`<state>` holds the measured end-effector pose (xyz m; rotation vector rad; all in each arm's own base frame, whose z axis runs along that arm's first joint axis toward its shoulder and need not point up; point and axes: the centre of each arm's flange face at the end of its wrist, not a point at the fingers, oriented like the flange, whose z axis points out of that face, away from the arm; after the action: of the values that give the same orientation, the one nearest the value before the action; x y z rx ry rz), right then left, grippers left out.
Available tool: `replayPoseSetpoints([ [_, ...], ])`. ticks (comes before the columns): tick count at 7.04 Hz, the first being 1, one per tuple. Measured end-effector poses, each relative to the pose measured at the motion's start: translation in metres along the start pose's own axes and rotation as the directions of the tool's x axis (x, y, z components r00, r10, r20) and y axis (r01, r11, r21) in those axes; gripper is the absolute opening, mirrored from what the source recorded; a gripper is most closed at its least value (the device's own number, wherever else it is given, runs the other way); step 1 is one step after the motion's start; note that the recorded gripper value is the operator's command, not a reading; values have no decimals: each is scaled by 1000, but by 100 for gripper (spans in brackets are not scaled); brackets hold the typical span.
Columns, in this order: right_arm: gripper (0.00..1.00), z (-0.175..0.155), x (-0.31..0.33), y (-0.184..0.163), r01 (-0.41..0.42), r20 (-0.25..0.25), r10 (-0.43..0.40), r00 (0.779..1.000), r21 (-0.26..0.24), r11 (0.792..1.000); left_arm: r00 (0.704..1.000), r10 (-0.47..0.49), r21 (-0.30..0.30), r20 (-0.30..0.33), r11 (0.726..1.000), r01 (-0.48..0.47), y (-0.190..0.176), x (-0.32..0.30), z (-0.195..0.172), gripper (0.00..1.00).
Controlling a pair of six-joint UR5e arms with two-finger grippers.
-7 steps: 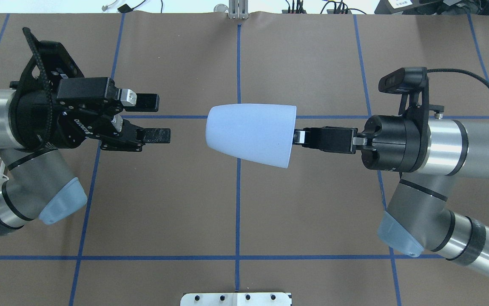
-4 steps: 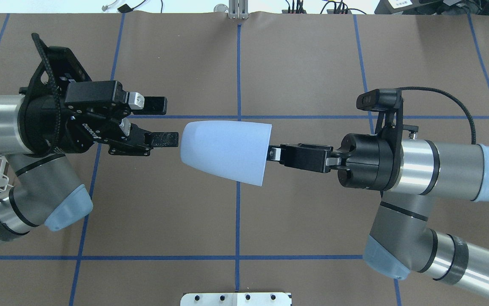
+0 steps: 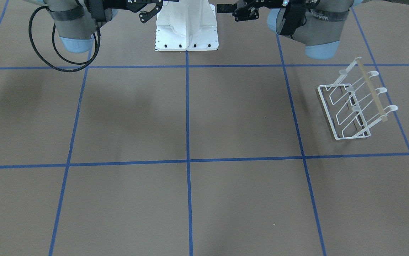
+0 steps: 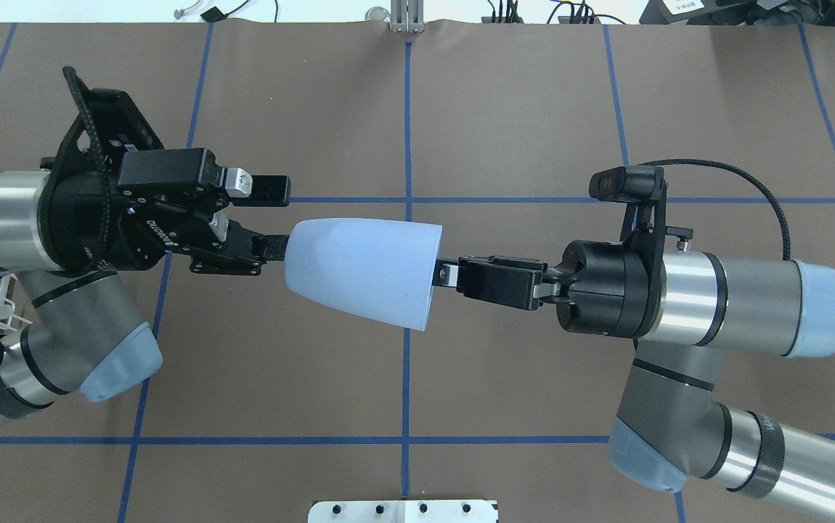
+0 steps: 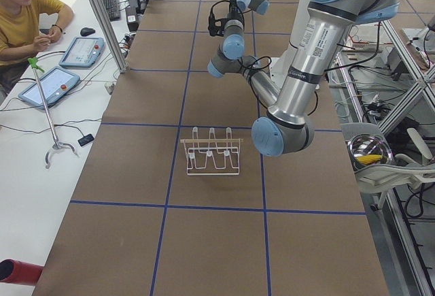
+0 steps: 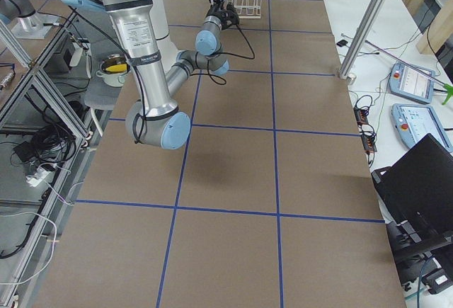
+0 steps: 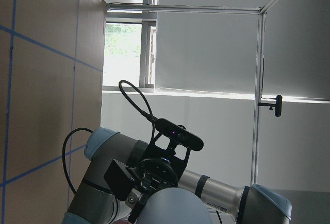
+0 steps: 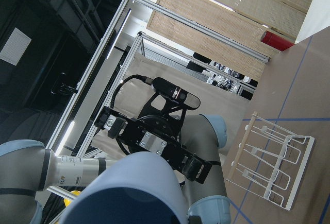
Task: Hang cup on cup holder
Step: 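Close the left gripper on the cup's base while the right gripper holds the rim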
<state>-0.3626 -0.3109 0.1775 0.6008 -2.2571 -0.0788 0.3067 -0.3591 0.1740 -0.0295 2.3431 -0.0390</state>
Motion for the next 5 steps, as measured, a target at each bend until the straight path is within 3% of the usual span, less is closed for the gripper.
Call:
replayPoseSetpoints([
  [5,0,9,5,3,16,-34,-15,999,13,1000,999,-39,-32,-9,999,38,13,-11,5,97],
])
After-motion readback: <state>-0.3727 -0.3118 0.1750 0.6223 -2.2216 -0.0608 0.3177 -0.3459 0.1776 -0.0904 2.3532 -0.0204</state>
